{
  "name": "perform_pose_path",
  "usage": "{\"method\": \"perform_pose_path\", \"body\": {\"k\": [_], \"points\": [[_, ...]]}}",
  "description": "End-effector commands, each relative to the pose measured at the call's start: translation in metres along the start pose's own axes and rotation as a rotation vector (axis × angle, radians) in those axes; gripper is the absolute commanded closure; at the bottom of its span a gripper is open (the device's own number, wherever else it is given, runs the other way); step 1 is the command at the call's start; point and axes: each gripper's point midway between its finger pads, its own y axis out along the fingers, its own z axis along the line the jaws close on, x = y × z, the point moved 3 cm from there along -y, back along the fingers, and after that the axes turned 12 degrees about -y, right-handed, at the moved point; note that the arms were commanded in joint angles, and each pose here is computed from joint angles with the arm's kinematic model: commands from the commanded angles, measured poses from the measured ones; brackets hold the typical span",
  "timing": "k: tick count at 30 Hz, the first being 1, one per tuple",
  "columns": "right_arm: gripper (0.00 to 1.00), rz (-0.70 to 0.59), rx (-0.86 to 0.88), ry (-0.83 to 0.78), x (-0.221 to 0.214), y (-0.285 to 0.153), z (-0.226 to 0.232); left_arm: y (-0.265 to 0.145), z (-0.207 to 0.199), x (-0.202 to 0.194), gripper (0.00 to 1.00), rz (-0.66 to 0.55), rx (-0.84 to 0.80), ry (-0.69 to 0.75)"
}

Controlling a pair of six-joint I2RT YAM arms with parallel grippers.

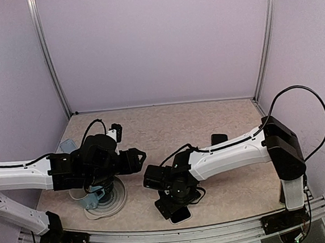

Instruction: Put the phone into the phone case

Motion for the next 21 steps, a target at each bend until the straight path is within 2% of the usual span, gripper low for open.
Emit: {"method": "perform_pose_path", "body": {"k": [1, 4, 6, 8, 11, 17, 21], "points": [[0.01, 0.132, -0.115, -0.026, -0.024, 0.029, -0.010, 0.003, 0.003, -0.003, 0.28, 0.014, 0.007, 0.022], [0.10, 0.143, -0.157, -0.054, -0.024, 0.031, -0.009, 0.009, 0.002, -0.006, 0.28, 0.029, 0.021, 0.032], [0.20, 0.127, -0.150, -0.058, -0.021, 0.028, -0.007, 0.012, 0.001, -0.008, 0.27, 0.039, 0.024, 0.041], [0.33, 0.086, -0.130, -0.059, -0.016, 0.021, -0.005, 0.016, 0.001, -0.010, 0.27, 0.053, 0.021, 0.046], [0.44, 0.007, -0.119, -0.075, -0.008, 0.007, -0.006, 0.026, -0.003, -0.015, 0.27, 0.107, -0.017, 0.046], [0.59, -0.177, -0.129, -0.070, 0.006, -0.019, -0.023, 0.052, 0.000, -0.033, 0.27, 0.202, -0.049, -0.021], [0.62, -0.306, -0.123, -0.063, 0.010, -0.034, -0.034, 0.065, -0.013, -0.043, 0.25, 0.240, -0.125, -0.059]]}}
